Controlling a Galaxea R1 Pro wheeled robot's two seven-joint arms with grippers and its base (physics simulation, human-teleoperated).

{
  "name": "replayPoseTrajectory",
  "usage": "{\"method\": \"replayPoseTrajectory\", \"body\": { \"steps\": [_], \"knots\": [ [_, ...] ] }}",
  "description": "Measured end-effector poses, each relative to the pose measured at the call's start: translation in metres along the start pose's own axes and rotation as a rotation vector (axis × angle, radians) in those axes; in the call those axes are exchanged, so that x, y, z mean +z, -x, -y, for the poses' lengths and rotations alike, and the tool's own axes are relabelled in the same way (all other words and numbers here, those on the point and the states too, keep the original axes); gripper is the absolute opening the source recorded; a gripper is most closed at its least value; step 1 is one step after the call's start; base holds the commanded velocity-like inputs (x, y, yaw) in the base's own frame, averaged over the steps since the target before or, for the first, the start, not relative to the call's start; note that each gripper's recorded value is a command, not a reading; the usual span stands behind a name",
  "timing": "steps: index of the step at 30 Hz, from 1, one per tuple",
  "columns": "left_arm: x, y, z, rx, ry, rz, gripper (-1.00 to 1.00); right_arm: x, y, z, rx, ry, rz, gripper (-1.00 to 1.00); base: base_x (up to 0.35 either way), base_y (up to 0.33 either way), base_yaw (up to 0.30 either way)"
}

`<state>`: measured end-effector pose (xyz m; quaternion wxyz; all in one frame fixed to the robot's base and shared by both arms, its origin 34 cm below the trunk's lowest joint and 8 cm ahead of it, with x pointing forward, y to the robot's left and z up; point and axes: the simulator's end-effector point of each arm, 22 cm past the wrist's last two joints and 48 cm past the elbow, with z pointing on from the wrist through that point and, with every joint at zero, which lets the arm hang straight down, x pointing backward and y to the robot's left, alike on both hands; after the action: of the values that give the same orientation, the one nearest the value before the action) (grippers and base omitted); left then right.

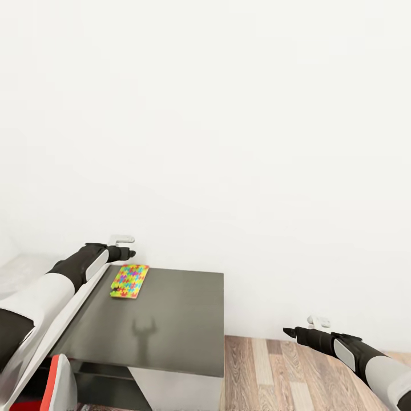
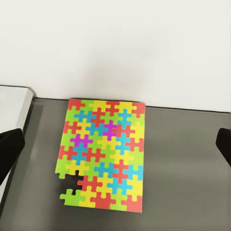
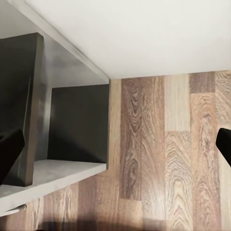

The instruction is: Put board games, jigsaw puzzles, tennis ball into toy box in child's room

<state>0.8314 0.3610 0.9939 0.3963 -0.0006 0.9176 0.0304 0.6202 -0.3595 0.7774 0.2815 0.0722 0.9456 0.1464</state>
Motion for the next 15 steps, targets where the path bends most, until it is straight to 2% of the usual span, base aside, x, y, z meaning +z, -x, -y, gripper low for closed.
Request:
{"method": "replayPoseTrajectory", "body": {
  "steps": [15],
  "knots": [
    [0.012, -0.015, -0.002, -0.001, 0.003, -0.026, 1.00, 0.008, -0.011, 0.002, 0.006, -0.002, -0.022, 1.00, 0.000, 0.000, 0.000]
  ]
}}
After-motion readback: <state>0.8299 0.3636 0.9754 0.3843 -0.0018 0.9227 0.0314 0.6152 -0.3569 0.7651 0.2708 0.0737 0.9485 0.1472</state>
